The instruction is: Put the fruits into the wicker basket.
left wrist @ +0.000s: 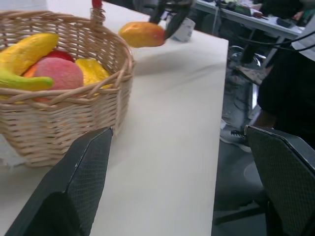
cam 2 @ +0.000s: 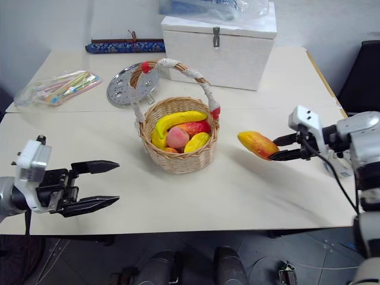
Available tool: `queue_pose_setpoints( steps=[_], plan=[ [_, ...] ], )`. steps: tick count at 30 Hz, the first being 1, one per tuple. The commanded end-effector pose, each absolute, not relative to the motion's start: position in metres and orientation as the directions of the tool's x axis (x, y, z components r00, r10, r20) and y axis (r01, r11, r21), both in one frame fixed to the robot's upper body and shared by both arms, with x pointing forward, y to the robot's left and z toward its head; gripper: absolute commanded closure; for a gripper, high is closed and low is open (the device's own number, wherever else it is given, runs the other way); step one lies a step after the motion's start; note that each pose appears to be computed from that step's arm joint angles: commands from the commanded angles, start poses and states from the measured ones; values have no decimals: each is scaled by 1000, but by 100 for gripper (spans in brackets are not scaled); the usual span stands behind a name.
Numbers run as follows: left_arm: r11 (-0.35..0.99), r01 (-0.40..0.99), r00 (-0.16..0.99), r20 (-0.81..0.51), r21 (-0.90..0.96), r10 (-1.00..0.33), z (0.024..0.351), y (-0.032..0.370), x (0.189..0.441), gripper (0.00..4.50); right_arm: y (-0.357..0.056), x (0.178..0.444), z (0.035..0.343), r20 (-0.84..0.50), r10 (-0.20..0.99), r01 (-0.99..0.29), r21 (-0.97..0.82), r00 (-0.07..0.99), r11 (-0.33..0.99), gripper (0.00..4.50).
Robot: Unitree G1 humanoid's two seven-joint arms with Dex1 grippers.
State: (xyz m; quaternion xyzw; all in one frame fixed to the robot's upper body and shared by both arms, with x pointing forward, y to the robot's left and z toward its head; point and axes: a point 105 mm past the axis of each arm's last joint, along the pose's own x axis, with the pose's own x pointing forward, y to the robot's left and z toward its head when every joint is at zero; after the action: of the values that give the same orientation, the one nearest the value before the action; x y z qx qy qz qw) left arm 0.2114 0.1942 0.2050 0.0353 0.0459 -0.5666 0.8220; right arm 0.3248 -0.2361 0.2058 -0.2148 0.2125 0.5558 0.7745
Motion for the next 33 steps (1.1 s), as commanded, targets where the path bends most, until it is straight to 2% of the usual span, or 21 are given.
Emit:
queue_pose_setpoints(
  steps=[1,3,6,8,13,17,18,20,21,22,25,27,30,33],
  plan=[
    [398,917,398,-45,16,-916,215,197,208,0,-175,274,243,-420,907,-999,52,-8,15,229],
    [432,902,432,-7,15,-902,218,199,212,0,-148,267,253,-355,935,-998,61,-27,-6,229],
    [504,864,503,63,3,-862,219,205,222,0,-117,277,267,-238,970,-996,66,42,60,229],
    [516,856,516,56,-6,-855,213,205,223,0,-97,282,270,-169,982,-990,102,83,101,229],
    [513,858,514,66,-26,-855,207,202,220,0,-65,292,266,-115,981,-973,150,157,174,229],
    [499,867,499,58,-18,-865,205,198,218,0,-50,294,255,-100,972,-970,103,212,222,114],
    [498,867,498,59,-17,-865,205,198,218,0,-50,293,254,-99,972,-970,94,213,222,86],
    [494,869,495,60,-19,-867,205,197,217,0,-59,300,252,-118,952,-959,7,281,284,18],
    [493,870,493,59,-21,-868,205,197,217,0,-62,303,251,-124,944,-952,-28,306,305,3],
    [491,871,491,58,-22,-869,204,196,217,0,-66,305,251,-126,941,-949,-60,314,309,3],
    [485,874,485,50,-23,-873,201,195,214,0,-86,275,259,-104,986,-990,-70,130,124,3],
    [485,874,485,55,-15,-873,202,194,213,0,-105,268,256,-149,983,-994,-47,105,99,3],
    [481,877,480,65,3,-875,205,192,212,0,-138,275,249,-231,960,-988,-20,156,156,3],
    [467,884,465,83,0,-881,208,188,210,0,-159,311,254,-182,929,-944,-135,323,302,3]
  ],
)
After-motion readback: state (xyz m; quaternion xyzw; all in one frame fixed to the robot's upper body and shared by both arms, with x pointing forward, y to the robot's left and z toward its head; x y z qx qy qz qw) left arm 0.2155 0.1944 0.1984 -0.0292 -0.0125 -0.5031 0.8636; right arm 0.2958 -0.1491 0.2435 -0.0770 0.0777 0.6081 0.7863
